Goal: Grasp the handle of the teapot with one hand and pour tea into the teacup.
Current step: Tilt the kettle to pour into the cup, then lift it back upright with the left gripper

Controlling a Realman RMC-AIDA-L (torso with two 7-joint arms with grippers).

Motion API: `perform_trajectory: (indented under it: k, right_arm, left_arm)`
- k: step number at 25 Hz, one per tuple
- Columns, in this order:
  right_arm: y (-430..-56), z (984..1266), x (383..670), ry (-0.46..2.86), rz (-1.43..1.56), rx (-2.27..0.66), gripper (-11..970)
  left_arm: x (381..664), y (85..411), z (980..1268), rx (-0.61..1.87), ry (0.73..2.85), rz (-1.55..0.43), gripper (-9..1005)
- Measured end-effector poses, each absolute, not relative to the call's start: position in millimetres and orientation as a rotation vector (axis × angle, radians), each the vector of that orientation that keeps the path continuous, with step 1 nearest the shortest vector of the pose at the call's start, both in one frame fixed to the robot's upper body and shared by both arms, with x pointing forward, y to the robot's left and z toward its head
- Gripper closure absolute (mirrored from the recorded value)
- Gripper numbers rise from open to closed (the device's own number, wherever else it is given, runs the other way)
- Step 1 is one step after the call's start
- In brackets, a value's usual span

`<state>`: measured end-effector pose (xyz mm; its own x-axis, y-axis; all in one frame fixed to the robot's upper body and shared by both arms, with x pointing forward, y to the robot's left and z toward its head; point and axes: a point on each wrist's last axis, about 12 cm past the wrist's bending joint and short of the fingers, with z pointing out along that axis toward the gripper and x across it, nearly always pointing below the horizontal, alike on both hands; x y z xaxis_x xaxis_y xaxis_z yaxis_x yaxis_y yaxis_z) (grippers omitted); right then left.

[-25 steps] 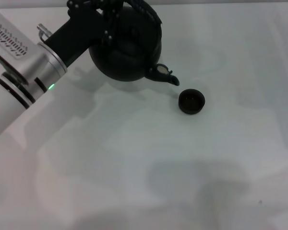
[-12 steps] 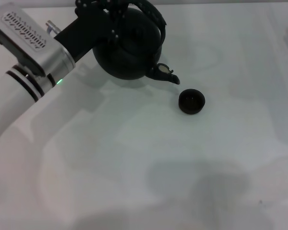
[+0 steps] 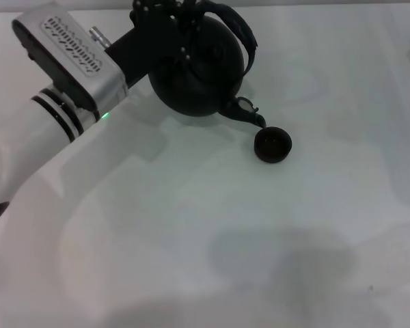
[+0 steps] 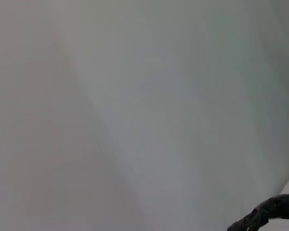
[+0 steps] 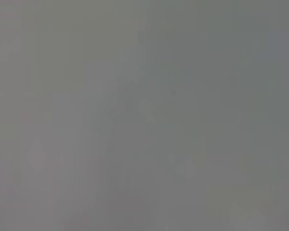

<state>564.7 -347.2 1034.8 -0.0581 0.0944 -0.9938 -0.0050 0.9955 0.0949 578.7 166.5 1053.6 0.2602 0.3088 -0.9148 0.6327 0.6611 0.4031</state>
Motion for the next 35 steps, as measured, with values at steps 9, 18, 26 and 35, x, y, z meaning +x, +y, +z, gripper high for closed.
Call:
perform_trajectory:
  k: [9, 18, 26, 35]
  right_arm:
    - [-347, 1036, 566, 1.626, 0.081, 0.068, 125]
    - [-347, 1036, 567, 1.628, 0.081, 0.068, 125]
    - [-347, 1036, 567, 1.630, 0.079, 0.072, 125]
    - [-346, 1035, 569, 1.638, 0.079, 0.073, 126]
  left_arm:
    - [578, 159, 1054, 0.927, 1.310, -0.232, 872]
    - [583, 152, 1056, 0.981, 1.291, -0.215, 874]
    - [583, 152, 1057, 0.985, 1.286, -0.208, 878]
    - [582, 154, 1055, 0.975, 1.295, -0.206, 877]
